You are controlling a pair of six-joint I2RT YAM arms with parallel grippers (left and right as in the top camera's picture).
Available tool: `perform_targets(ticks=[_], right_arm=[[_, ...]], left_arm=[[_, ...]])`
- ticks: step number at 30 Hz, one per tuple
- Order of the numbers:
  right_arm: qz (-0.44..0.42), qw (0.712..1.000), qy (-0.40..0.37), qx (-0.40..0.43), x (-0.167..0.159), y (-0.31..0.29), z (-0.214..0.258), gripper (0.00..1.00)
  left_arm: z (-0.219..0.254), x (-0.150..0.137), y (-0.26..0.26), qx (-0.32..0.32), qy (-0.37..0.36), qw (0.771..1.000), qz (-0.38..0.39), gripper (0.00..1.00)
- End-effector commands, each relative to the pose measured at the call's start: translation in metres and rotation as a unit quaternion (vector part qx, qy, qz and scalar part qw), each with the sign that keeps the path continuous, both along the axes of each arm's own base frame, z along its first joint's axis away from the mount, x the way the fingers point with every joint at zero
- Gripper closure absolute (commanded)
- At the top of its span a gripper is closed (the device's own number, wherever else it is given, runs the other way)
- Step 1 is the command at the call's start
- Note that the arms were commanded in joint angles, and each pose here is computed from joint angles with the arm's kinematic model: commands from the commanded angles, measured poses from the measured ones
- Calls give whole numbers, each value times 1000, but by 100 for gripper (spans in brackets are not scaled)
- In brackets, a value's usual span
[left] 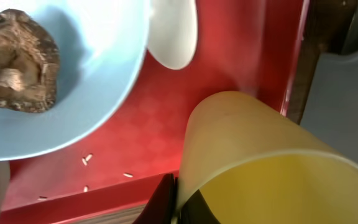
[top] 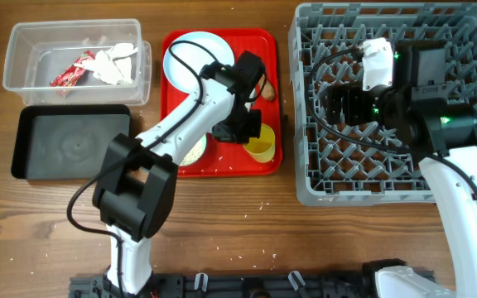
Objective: Sort waste into correct bins and load items into the dishwasher rack
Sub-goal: 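Grasp the yellow cup with the right gripper and lift it, then place the yellow cup upside down in the dish rack with the right gripper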
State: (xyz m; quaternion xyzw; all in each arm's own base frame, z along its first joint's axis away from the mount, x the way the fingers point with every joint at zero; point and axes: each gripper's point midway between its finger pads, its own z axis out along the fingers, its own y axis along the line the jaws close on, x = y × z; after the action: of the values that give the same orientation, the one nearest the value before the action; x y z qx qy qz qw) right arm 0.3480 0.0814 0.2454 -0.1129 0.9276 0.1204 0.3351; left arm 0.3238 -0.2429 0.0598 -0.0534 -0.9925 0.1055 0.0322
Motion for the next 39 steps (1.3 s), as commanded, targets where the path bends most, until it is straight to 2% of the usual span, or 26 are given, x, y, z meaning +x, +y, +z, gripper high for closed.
perform_targets(ticks=[1, 4, 6, 9, 12, 17, 19, 20, 29, 33, 39], right_arm=[[39, 998, 5, 58, -3, 23, 10, 0], [77, 992, 14, 103, -8, 41, 13, 0], [107, 985, 17, 137, -9, 55, 14, 0], [186, 958, 10, 219, -8, 86, 22, 0], [252, 925, 0, 285, -2, 108, 30, 0], [355, 861, -32, 363, 2, 128, 44, 1], [379, 844, -39, 377, 2, 132, 46, 2], [392, 835, -42, 384, 1, 134, 47, 6], [438, 813, -67, 379, -6, 164, 57, 18], [442, 809, -76, 379, -6, 166, 62, 27], [446, 808, -84, 376, -5, 167, 63, 28]], left_arm=[[31, 13, 0, -82, 6, 996, 32, 96], [71, 22, -4, -190, 5, 982, 25, 96], [99, 27, -3, -266, 4, 964, 25, 96], [150, 33, 4, -405, 6, 914, 19, 96], [187, 37, 16, -506, 18, 862, 21, 96], [216, 37, 27, -577, 31, 816, 23, 96], [223, 36, 26, -593, 35, 804, 17, 96], [227, 34, 26, -603, 38, 797, 14, 96], [227, 30, 19, -603, 45, 796, 6, 96], [227, 26, 13, -603, 49, 796, -1, 96], [227, 26, 13, -604, 45, 796, -6, 96]])
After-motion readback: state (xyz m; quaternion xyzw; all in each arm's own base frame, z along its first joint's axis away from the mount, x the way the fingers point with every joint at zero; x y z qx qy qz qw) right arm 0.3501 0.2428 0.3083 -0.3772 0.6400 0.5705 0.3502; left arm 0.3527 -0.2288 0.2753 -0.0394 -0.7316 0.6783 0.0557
